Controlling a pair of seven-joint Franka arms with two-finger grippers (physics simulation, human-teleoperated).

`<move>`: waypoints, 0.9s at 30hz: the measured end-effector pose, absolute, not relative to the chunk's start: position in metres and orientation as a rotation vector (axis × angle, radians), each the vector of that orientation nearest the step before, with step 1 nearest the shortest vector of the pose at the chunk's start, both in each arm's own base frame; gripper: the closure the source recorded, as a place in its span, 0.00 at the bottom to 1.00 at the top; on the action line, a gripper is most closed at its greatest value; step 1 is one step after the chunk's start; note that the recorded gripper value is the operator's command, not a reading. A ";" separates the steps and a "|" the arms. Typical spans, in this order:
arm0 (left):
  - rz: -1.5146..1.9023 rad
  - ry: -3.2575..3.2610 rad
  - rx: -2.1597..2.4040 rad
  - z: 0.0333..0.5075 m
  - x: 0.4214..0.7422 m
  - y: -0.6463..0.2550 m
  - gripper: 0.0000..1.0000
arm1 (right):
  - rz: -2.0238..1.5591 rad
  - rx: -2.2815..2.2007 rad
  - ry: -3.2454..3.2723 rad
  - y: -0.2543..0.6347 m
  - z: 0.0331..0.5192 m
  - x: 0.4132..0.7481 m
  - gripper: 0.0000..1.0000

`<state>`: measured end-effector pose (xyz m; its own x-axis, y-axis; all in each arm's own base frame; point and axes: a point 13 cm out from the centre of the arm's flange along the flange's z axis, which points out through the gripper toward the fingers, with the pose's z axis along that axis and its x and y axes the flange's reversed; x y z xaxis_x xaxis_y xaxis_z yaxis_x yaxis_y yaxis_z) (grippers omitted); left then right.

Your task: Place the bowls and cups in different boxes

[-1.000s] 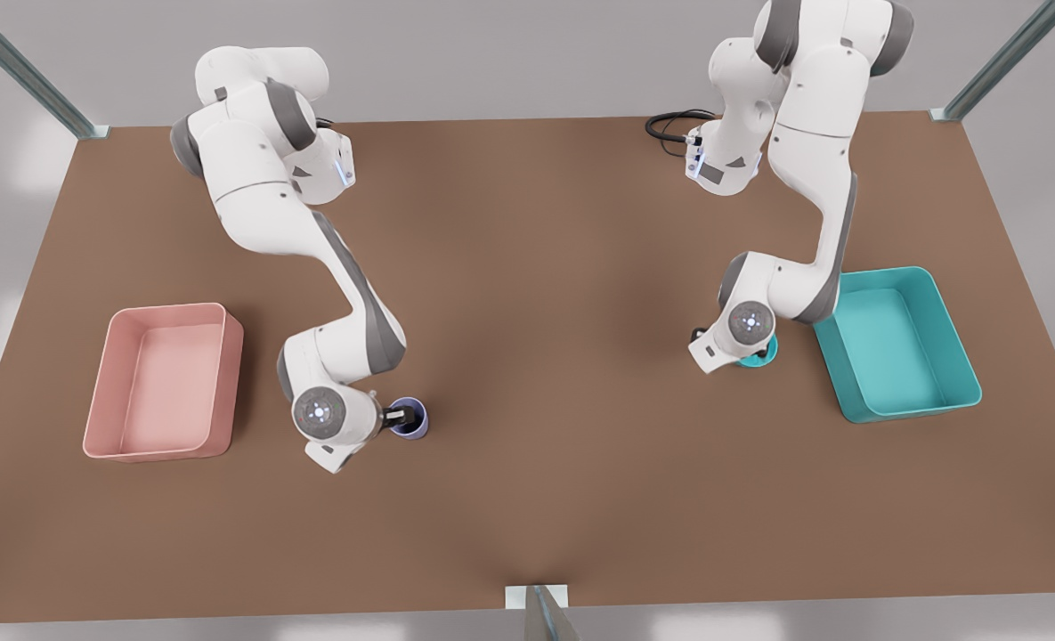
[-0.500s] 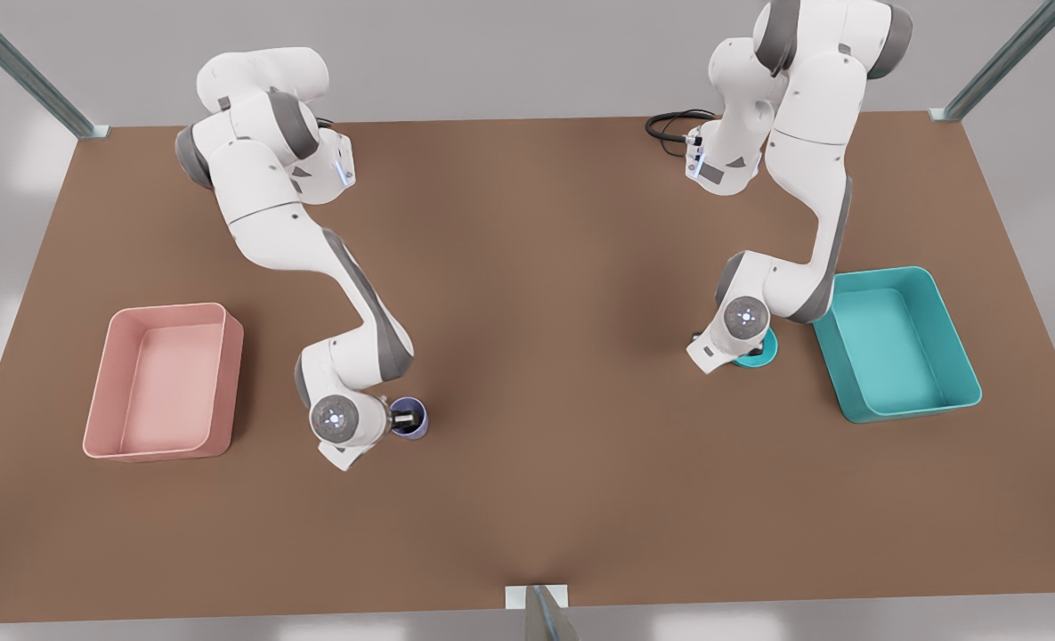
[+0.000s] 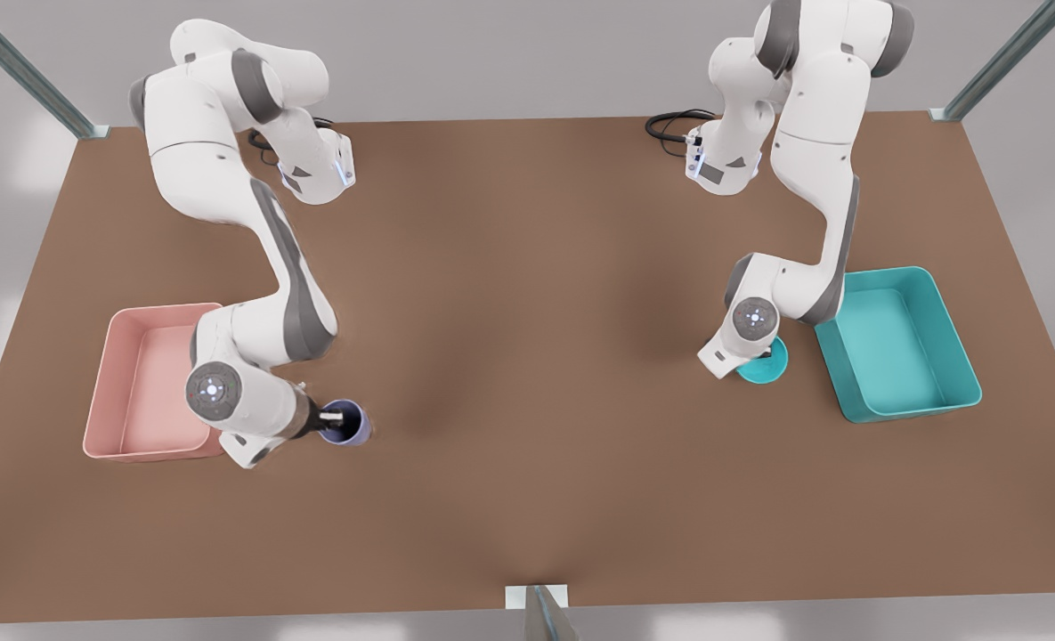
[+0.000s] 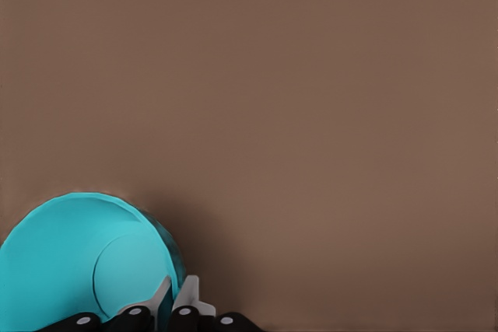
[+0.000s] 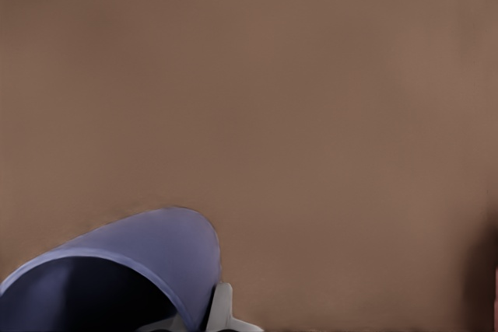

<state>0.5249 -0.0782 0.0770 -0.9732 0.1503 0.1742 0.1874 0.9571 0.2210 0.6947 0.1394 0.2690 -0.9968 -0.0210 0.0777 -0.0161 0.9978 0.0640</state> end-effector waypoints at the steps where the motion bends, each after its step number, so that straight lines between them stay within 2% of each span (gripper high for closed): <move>1: -0.357 -2.965 -0.251 0.087 0.530 -0.080 0.79 | -0.093 0.004 -3.061 0.103 0.286 0.695 0.79; 4: -0.373 -3.023 -0.218 0.143 0.555 -0.080 0.79 | -0.042 -0.043 -3.038 -0.009 0.301 0.690 0.79; 7: -0.381 -3.148 0.006 0.262 0.605 -0.023 0.79 | -0.004 -0.029 -3.011 -0.094 0.289 0.681 0.79; 8: -0.386 -3.153 0.118 0.287 0.612 0.016 0.79 | -0.002 -0.017 -3.004 -0.118 0.279 0.679 0.79; 10: -0.390 -3.106 0.309 0.306 0.603 0.096 0.79 | -0.012 0.005 -2.991 -0.166 0.248 0.674 0.79; 13: -0.377 -2.972 0.435 0.273 0.570 0.173 0.79 | -0.015 0.076 -2.991 -0.216 0.206 0.670 0.79; 17: -0.346 -2.876 0.391 0.207 0.547 0.193 0.79 | -0.026 0.201 -3.009 -0.256 0.157 0.668 0.79; 20: -0.316 -2.832 0.372 0.157 0.537 0.207 0.79 | -0.023 0.324 -3.020 -0.260 0.142 0.672 0.79; 21: -0.311 -2.831 0.364 0.147 0.537 0.210 0.79 | -0.020 0.364 -3.022 -0.259 0.140 0.674 0.30; 22: -0.306 -2.835 0.354 0.141 0.538 0.212 0.79 | -0.017 0.402 -3.021 -0.259 0.138 0.675 0.00; 23: -0.299 -2.843 0.346 0.137 0.540 0.212 0.76 | -0.010 0.435 -3.021 -0.259 0.136 0.676 0.00; 26: -0.282 -2.868 0.320 0.134 0.546 0.211 0.29 | 0.032 0.518 -3.020 -0.263 0.138 0.680 0.00; 27: -0.279 -2.876 0.310 0.134 0.548 0.210 0.08 | 0.038 0.543 -3.022 -0.264 0.141 0.682 0.00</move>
